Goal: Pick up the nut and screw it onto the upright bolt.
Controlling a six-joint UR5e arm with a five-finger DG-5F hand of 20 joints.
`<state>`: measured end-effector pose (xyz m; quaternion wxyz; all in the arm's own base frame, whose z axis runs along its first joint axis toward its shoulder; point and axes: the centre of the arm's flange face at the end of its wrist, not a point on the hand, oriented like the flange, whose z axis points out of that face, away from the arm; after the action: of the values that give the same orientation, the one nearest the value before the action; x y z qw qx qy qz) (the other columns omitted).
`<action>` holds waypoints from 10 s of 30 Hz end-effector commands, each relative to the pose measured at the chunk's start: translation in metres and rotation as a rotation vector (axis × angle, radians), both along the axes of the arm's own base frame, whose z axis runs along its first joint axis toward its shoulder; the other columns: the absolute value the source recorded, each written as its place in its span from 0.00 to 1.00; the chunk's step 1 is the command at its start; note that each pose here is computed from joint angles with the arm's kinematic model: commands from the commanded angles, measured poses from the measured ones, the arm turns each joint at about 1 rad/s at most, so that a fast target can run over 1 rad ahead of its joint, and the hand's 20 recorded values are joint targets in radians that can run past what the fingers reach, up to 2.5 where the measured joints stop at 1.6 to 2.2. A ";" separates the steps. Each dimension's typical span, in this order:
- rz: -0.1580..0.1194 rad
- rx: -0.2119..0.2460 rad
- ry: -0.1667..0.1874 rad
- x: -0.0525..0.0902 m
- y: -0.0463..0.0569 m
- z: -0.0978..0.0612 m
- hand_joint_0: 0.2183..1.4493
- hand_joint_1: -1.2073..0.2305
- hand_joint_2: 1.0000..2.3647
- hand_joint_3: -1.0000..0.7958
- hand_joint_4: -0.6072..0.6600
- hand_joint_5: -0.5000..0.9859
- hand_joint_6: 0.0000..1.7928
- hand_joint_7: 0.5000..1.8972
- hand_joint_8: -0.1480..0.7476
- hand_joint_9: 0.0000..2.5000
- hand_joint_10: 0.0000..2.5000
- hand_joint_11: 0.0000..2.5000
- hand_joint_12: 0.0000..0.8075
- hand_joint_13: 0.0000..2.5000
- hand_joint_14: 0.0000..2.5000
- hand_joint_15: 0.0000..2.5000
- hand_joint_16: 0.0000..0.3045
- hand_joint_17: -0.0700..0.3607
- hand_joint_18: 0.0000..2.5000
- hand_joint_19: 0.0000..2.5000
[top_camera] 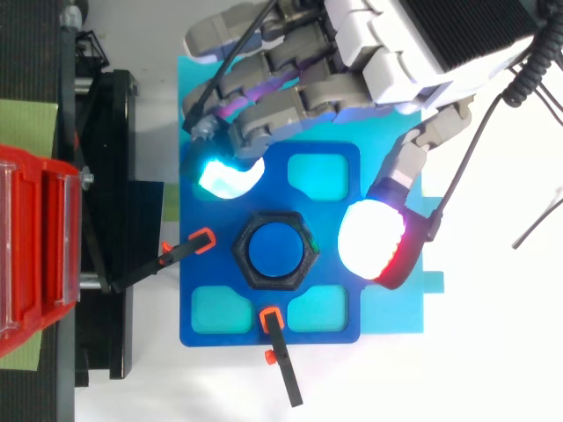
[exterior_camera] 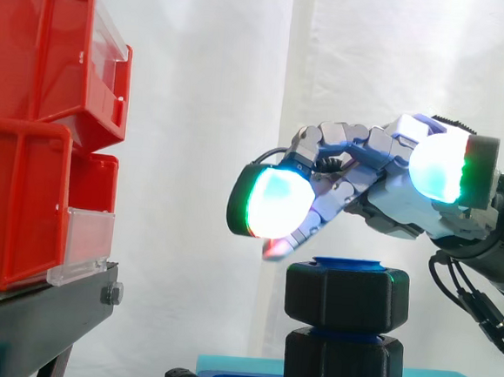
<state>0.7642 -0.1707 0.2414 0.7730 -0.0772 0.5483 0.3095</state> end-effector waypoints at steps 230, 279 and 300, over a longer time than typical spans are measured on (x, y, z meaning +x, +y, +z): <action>0.065 0.008 0.058 0.005 0.036 -0.026 0.18 0.74 0.00 0.28 0.67 0.23 0.28 0.21 0.48 0.28 0.00 0.00 0.41 0.19 0.00 0.00 0.12 0.35 0.06 0.00; 0.032 -0.007 0.030 -0.002 0.001 -0.024 0.23 0.66 0.00 0.28 0.55 0.35 0.41 0.40 0.40 0.57 0.00 0.04 0.21 0.42 0.00 0.01 0.05 0.24 0.29 0.00; 0.046 -0.012 -0.007 0.003 -0.007 -0.010 0.21 0.68 0.00 0.28 0.71 0.26 0.28 0.39 0.50 0.45 0.00 0.03 0.34 0.34 0.00 0.00 0.09 0.31 0.21 0.00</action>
<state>0.7665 -0.1775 0.2310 0.7671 -0.0944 0.5460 0.3233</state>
